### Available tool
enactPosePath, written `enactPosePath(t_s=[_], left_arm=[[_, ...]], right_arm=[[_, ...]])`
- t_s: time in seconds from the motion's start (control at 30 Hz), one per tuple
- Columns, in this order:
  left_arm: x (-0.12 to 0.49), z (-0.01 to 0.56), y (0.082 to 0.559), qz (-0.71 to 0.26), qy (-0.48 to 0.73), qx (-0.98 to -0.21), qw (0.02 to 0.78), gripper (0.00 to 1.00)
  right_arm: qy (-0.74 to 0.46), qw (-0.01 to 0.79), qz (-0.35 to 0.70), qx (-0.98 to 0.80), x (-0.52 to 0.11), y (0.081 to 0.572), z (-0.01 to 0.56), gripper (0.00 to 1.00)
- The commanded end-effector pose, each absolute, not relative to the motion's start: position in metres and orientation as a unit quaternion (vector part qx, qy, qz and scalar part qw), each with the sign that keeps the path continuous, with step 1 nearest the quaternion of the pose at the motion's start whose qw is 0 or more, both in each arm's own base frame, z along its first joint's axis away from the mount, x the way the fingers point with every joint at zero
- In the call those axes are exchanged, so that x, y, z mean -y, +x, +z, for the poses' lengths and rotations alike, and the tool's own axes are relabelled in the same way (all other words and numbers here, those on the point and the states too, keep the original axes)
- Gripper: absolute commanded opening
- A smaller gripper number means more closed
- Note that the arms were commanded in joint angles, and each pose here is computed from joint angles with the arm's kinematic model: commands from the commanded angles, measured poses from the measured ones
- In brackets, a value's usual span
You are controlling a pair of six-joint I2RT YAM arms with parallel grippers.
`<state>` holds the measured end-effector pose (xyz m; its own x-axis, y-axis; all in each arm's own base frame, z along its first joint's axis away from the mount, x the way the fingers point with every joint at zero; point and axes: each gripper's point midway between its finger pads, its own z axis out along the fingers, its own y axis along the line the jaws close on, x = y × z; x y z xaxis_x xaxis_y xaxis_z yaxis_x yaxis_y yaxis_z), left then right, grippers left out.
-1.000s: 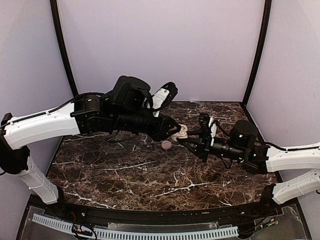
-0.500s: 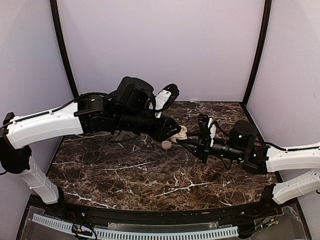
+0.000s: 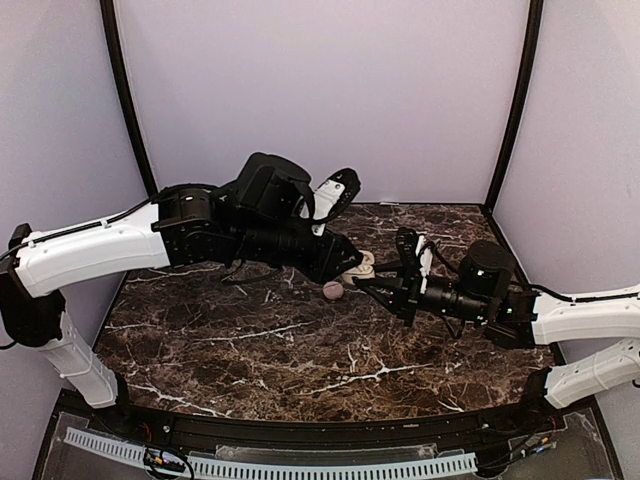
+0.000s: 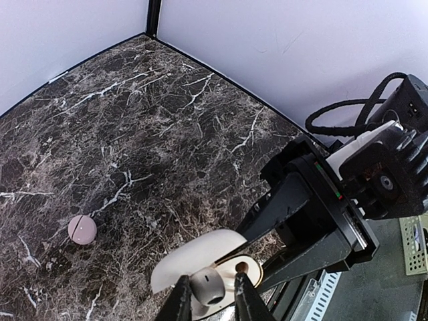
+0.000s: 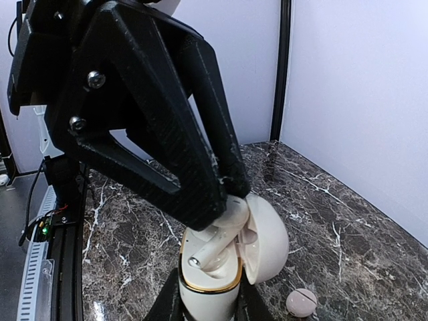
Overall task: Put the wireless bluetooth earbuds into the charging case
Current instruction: Pick up the right earbud from the right side groove of the charging case.
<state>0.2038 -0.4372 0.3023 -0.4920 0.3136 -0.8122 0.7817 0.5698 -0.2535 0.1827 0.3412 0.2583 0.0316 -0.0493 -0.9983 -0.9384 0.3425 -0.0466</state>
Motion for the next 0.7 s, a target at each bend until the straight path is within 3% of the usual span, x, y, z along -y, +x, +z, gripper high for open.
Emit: enactPosePath(t_s=[0.0,0.33,0.67], left_arm=[[0.4366,0.3090,0.2064,-0.309,0.343,-0.804,0.374,0.21],[0.4378,0.3044,0.2070,-0.302,0.348,-0.808,0.368,0.21],[0.4365,0.3092,0.2089,-0.300,0.345,-0.806,0.377,0.13]], right_arm=[[-0.416,0.609,0.393,-0.549,-0.3427,0.1799,0.2891,0.00],[-0.414,0.612,0.391,-0.549,-0.3418,0.1807,0.2904,0.00],[-0.417,0.608,0.393,-0.550,-0.3431,0.1799,0.2882,0.00]])
